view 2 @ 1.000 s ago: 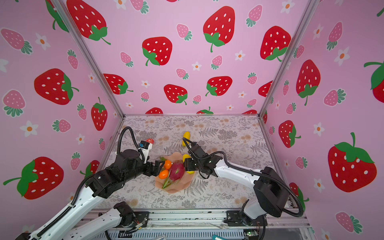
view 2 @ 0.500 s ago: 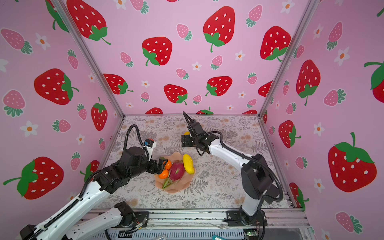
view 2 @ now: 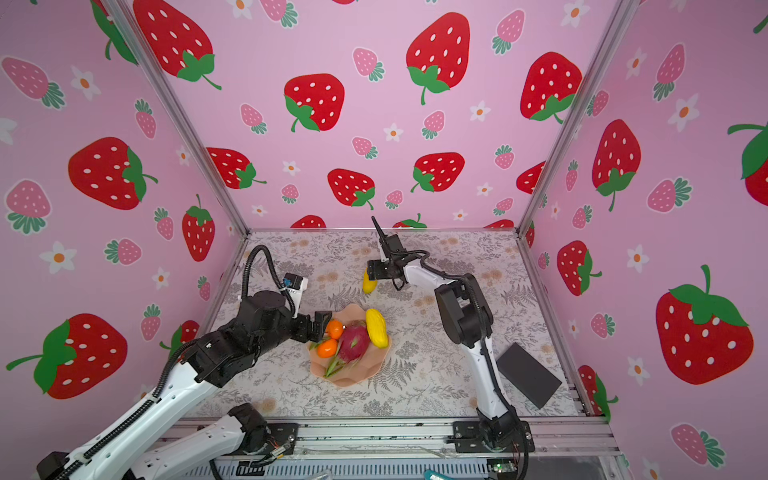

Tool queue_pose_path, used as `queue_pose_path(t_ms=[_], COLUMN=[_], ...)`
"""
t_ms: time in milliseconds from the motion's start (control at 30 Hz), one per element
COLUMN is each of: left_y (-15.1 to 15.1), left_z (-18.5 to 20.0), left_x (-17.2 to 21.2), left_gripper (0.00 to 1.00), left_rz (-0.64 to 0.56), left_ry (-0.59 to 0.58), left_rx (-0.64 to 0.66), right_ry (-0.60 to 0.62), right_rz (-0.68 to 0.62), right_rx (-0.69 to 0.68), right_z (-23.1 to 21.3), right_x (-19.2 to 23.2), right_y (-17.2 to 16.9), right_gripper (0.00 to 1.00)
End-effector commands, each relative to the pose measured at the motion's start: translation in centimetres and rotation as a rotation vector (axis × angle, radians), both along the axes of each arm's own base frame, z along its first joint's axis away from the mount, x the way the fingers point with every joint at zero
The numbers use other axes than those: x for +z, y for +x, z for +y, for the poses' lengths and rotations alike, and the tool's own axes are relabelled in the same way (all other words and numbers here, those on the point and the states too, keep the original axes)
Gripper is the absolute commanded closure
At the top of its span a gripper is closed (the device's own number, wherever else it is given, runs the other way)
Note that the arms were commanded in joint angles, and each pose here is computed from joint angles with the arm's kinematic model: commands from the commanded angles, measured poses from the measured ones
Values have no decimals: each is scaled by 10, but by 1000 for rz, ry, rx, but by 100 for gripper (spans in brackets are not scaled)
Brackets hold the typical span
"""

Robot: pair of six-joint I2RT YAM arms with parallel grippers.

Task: Place and organize the fake fruits in the fruit bowl
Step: 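Move the right gripper to the second yellow fruit and grasp it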

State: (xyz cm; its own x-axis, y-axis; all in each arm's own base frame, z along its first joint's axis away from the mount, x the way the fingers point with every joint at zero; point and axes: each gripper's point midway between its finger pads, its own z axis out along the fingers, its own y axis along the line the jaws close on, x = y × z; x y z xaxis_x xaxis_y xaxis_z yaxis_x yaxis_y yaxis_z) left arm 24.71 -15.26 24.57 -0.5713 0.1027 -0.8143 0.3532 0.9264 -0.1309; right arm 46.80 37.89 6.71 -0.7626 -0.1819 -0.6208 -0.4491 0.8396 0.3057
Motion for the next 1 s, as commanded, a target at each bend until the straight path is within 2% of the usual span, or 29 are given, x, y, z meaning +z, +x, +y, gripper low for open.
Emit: queue_pose_path(t_ms=[0, 200, 400, 500, 667, 767, 967], left_y=[5, 11, 11, 9, 4, 0, -11], left_z=[5, 1, 1, 5, 14, 19, 36], left_x=[-2, -5, -4, -2, 0, -1, -6], left_gripper=[1, 1, 1, 1, 1, 1, 1], left_rz=[-14, -10, -15, -21, -35, -38, -5], left_ry=[7, 21, 15, 14, 6, 5, 58], left_rx=[37, 32, 34, 43, 73, 82, 110], right_ry=[6, 4, -48, -52, -60, -40, 20], right_rz=[-2, 9, 61, 68, 72, 2, -248], right_rx=[42, 77, 57, 62, 71, 126, 282], right_z=[5, 17, 17, 19, 21, 27, 25], right_x=[-2, -6, -28, -31, -33, -11, 73], right_y=[-8, -14, -14, -13, -10, -9, -34], right_gripper=[15, 16, 29, 31, 46, 59, 61])
